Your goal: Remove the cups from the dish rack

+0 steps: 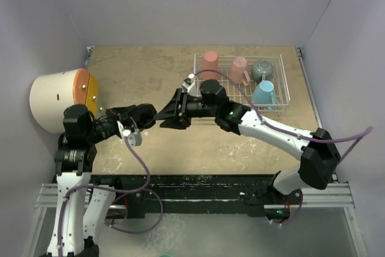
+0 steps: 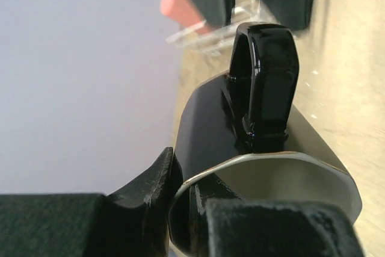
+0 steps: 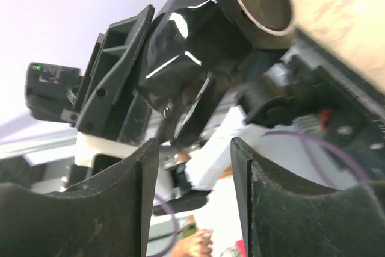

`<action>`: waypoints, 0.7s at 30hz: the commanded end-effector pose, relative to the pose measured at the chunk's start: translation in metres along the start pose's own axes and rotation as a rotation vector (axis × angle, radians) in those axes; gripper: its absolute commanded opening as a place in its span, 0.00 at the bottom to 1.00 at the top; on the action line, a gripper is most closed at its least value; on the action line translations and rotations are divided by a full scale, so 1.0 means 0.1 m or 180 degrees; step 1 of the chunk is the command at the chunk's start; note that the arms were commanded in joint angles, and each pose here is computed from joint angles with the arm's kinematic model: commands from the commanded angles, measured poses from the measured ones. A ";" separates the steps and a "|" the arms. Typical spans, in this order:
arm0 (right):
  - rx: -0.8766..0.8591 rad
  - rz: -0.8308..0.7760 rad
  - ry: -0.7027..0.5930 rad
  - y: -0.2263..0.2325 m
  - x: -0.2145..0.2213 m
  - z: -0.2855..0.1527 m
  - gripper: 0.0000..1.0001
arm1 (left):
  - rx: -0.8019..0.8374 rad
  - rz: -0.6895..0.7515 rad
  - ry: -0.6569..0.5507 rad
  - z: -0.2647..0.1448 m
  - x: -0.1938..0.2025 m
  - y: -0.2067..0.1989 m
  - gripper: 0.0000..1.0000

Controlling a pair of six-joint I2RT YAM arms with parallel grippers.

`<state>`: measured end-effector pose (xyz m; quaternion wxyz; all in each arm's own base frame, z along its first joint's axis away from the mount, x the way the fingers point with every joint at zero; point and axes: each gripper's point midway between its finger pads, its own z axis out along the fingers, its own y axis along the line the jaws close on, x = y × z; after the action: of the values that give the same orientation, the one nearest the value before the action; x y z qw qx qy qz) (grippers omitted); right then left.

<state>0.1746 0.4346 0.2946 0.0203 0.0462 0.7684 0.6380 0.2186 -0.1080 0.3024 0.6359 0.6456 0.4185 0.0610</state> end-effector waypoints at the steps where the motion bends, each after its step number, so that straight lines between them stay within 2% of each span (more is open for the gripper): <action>1: 0.0512 -0.0641 -0.0552 -0.12 -0.41 -0.52 0.60 | 0.0249 -0.0434 0.0431 -0.01 0.26 0.05 0.00; 5: 0.1096 -0.0775 -0.1027 -0.41 -0.78 -0.98 0.85 | 0.0576 -0.1106 0.0873 0.04 0.60 -0.01 0.00; 7: 0.1468 -0.0911 -0.1274 -0.53 -0.98 -1.22 0.90 | 0.0655 -0.1441 0.1091 0.09 0.79 -0.01 0.00; 10: 0.2151 -0.1122 -0.1642 -0.68 -1.25 -1.60 0.93 | 0.0739 -0.1921 0.1313 0.21 1.02 0.00 0.00; 13: 0.2540 -0.1287 -0.1913 -0.68 -1.42 -1.88 0.94 | 0.0837 -0.2274 0.1480 0.35 1.25 -0.06 0.00; 16: 0.2735 -0.1353 -0.2111 -0.62 -1.51 -2.08 0.94 | 0.0898 -0.2514 0.1787 0.49 1.52 -0.15 0.00; 21: 0.2920 -0.1343 -0.2317 -0.60 -1.62 -2.35 0.94 | 0.1182 -0.2789 0.2425 0.67 1.94 -0.53 0.00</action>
<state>0.3059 0.2147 0.2659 0.3522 0.1071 0.8999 0.2339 0.3356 -0.0498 0.1619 0.3045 0.4869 0.8144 -0.0832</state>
